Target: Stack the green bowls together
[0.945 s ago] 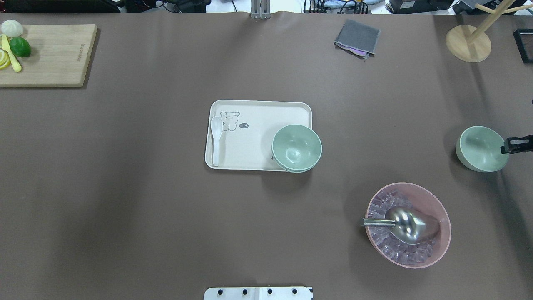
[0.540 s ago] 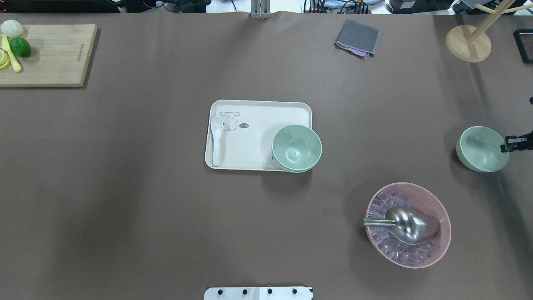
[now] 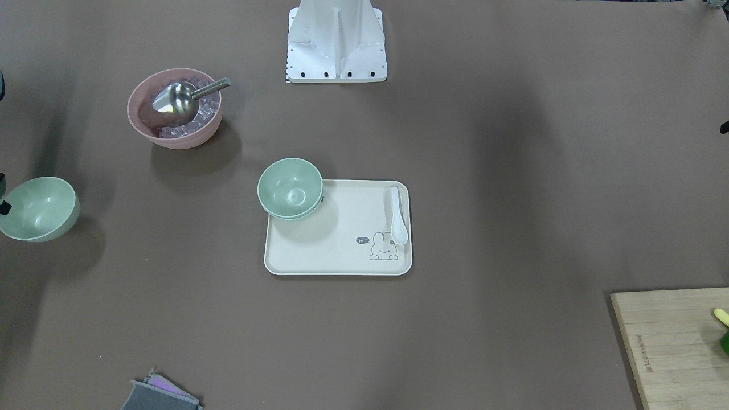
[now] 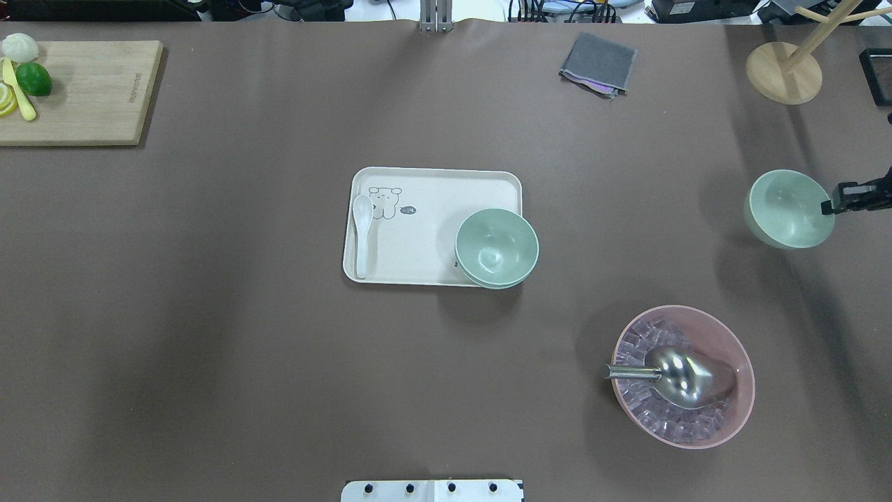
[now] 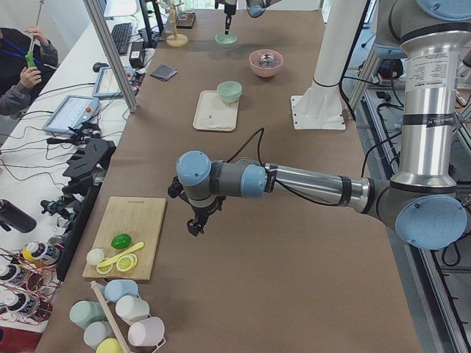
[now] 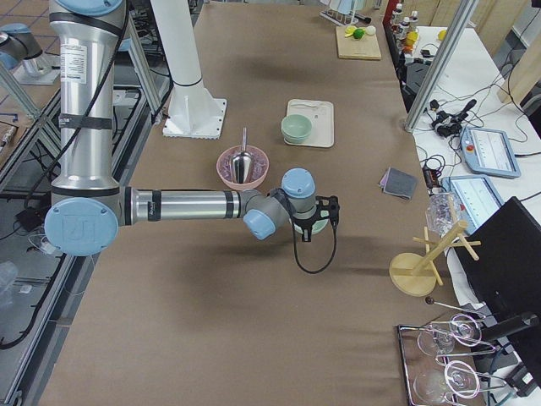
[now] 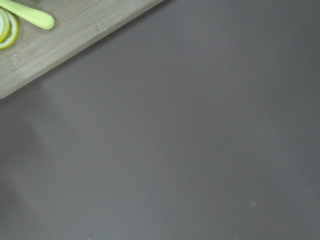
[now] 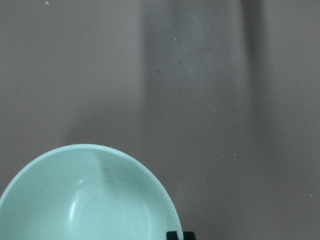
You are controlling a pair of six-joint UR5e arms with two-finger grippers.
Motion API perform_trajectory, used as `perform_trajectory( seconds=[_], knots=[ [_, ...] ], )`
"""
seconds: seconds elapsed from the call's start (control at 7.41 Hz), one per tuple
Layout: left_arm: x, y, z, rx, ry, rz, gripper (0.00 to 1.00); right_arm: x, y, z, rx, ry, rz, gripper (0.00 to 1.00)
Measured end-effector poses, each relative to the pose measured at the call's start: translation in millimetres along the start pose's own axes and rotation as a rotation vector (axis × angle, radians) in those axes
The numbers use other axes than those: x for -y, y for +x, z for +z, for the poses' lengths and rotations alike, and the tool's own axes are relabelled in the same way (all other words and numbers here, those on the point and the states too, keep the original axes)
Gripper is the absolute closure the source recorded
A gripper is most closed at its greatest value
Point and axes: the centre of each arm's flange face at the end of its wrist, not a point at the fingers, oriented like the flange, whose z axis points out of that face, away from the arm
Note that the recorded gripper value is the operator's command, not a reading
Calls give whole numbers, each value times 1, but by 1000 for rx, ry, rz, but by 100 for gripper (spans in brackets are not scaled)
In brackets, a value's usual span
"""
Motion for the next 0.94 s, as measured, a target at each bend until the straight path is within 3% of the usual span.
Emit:
perform_trajectory(
  seconds=[0.27, 0.68, 0.94],
  knots=[
    [-1, -2, 2, -1, -5, -4, 2, 39, -52, -38, 57, 18, -6, 100],
    [-1, -3, 4, -2, -7, -7, 2, 69, -152, -92, 45, -9, 16, 100],
    [-2, -4, 4, -3, -8, -9, 2, 65, -238, -97, 35, -37, 96, 100]
  ],
)
